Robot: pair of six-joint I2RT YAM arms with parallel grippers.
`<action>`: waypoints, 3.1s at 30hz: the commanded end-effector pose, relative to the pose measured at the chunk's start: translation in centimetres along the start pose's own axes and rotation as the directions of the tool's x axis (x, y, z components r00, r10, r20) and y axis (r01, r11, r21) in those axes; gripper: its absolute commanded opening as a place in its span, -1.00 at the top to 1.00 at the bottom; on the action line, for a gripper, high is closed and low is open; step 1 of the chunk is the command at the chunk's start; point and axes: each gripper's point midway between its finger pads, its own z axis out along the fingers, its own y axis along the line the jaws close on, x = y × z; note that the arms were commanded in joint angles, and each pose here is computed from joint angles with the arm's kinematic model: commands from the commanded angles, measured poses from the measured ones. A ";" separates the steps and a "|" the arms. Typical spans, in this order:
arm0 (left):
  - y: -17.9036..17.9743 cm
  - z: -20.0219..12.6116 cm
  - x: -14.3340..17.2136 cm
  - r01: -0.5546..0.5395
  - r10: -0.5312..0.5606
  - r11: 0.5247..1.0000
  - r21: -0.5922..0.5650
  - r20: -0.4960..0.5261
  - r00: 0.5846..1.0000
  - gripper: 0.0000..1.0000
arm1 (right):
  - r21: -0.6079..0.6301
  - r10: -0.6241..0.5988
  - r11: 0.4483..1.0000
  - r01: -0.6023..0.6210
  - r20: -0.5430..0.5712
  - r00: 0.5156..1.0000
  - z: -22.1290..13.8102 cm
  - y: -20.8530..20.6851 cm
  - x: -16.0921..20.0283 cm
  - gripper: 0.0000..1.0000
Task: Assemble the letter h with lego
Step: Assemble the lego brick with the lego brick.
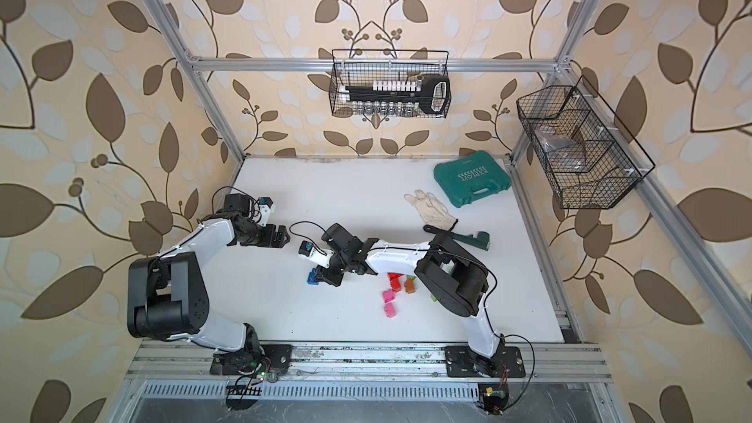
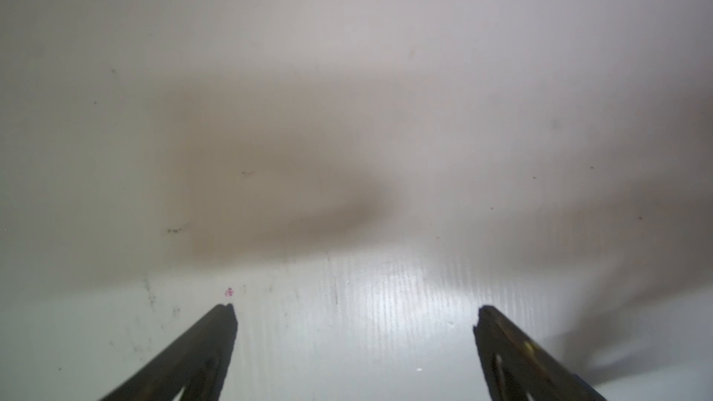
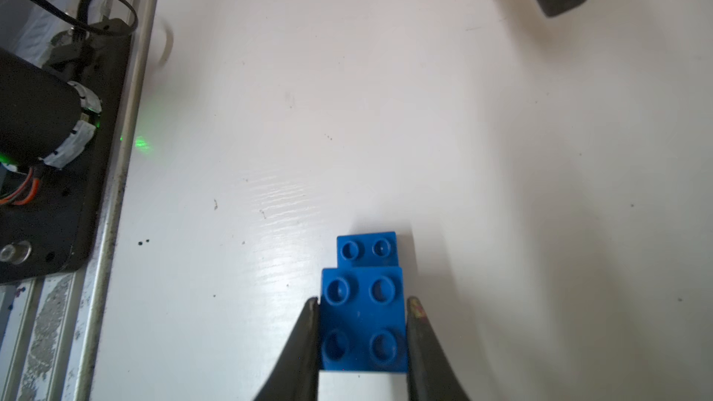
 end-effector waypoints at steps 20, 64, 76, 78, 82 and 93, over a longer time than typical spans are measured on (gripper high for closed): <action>1.6 -0.9 0.1 0.051 -0.052 0.999 0.010 0.085 0.995 -0.98 | 0.061 -0.050 0.997 0.052 -0.038 0.998 1.9 -0.1 -0.2 0.47; 0.5 -0.9 0.7 0.050 -0.056 0.994 0.102 0.049 0.997 -0.98 | 0.181 0.185 0.977 -0.113 -0.455 0.871 0.4 -4.3 12.3 0.52; 0.2 -1.0 0.6 0.050 -0.057 0.991 0.121 0.059 0.997 -0.98 | 0.230 0.256 0.964 -0.131 -0.682 0.685 -1.4 -3.1 18.0 0.66; 0.3 -1.0 0.7 0.048 -0.055 0.992 0.115 0.057 0.997 -0.98 | 0.205 0.239 0.970 -0.129 -0.730 0.641 -2.5 -2.6 18.2 0.65; 0.2 -1.1 0.5 0.048 -0.056 0.992 0.120 0.065 0.996 -0.98 | 0.214 0.216 0.973 -0.083 -0.735 0.643 -5.3 -2.8 15.9 0.62; 0.1 -1.6 0.6 0.027 -0.037 0.993 0.113 0.089 0.995 -0.98 | 0.320 0.322 0.934 -0.160 -0.559 0.764 -7.7 -6.0 11.9 0.43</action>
